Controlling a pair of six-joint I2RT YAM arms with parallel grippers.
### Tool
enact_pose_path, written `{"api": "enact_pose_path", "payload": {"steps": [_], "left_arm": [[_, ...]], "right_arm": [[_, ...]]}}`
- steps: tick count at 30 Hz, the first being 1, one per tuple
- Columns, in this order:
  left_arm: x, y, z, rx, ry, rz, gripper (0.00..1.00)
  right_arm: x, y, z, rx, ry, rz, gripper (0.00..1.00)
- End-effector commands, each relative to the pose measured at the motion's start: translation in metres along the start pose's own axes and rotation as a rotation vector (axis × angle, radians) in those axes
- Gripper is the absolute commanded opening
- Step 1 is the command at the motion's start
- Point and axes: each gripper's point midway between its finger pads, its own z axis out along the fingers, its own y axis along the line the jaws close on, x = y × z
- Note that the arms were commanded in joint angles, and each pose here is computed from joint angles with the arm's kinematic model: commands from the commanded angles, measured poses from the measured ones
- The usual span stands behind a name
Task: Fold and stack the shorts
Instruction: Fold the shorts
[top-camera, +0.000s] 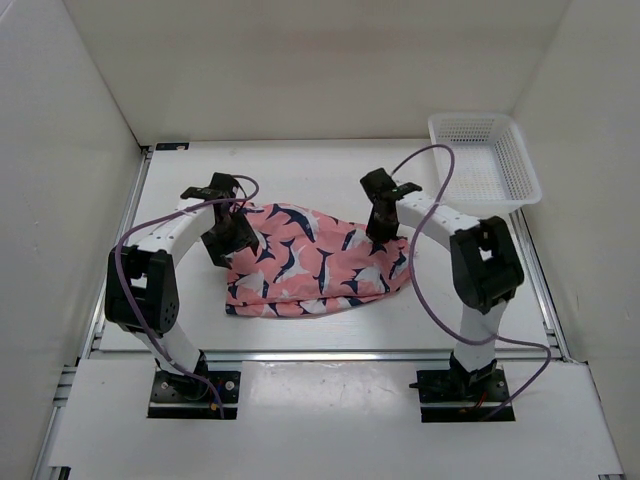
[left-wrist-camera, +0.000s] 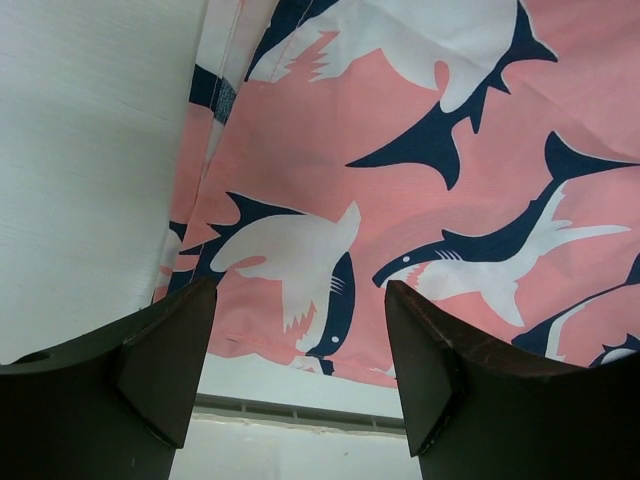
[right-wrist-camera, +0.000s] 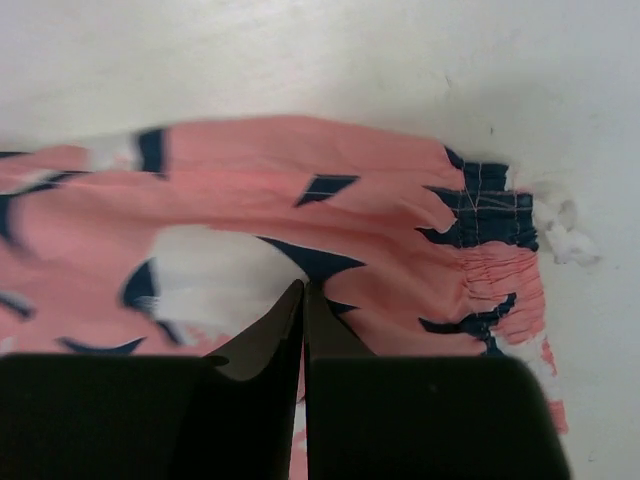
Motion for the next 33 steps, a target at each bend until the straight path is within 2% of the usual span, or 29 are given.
{"api": "enact_pose_path", "payload": {"steps": [1,4,5,9,10,14,17,19,20,23,27,33], "left_arm": [[-0.007,-0.010,-0.017,0.056,-0.048,0.015,0.80],[-0.005,-0.008,-0.015,0.051,-0.041,0.025,0.80],[-0.005,-0.008,-0.015,0.051,-0.041,0.025,0.80],[-0.005,-0.008,-0.015,0.050,-0.041,0.025,0.81],[-0.005,-0.008,-0.015,0.050,-0.041,0.025,0.81],[-0.005,-0.008,-0.018,0.056,-0.048,0.025,0.81],[-0.005,-0.008,-0.018,0.056,-0.048,0.025,0.82],[-0.005,-0.008,-0.018,0.056,-0.048,0.025,0.82],[-0.005,-0.008,-0.015,0.051,-0.041,0.025,0.82],[-0.005,-0.008,-0.015,0.050,-0.041,0.025,0.82],[-0.006,-0.007,-0.017,0.049,-0.054,0.033,0.82],[-0.005,-0.004,-0.015,0.036,-0.052,0.033,0.82]], "right_arm": [[0.015,-0.005,0.021,0.032,0.049,0.026,0.07],[0.011,0.000,0.006,-0.011,0.038,0.034,0.25],[0.001,0.004,-0.012,-0.047,-0.002,0.045,0.40],[-0.033,0.011,-0.076,-0.158,-0.150,0.042,0.71],[-0.038,0.006,-0.086,-0.164,-0.165,0.055,0.75],[-0.037,-0.041,-0.102,-0.158,-0.164,0.112,0.76],[-0.005,-0.082,-0.079,-0.132,-0.068,0.169,0.77],[0.012,-0.082,-0.071,-0.226,-0.001,0.207,0.80],[0.032,-0.096,-0.061,-0.230,0.046,0.242,0.81],[0.058,-0.100,-0.048,-0.323,0.110,0.299,0.84],[0.069,-0.099,-0.035,-0.427,0.125,0.356,0.84],[0.084,-0.102,-0.002,-0.412,0.173,0.429,0.79]]}}
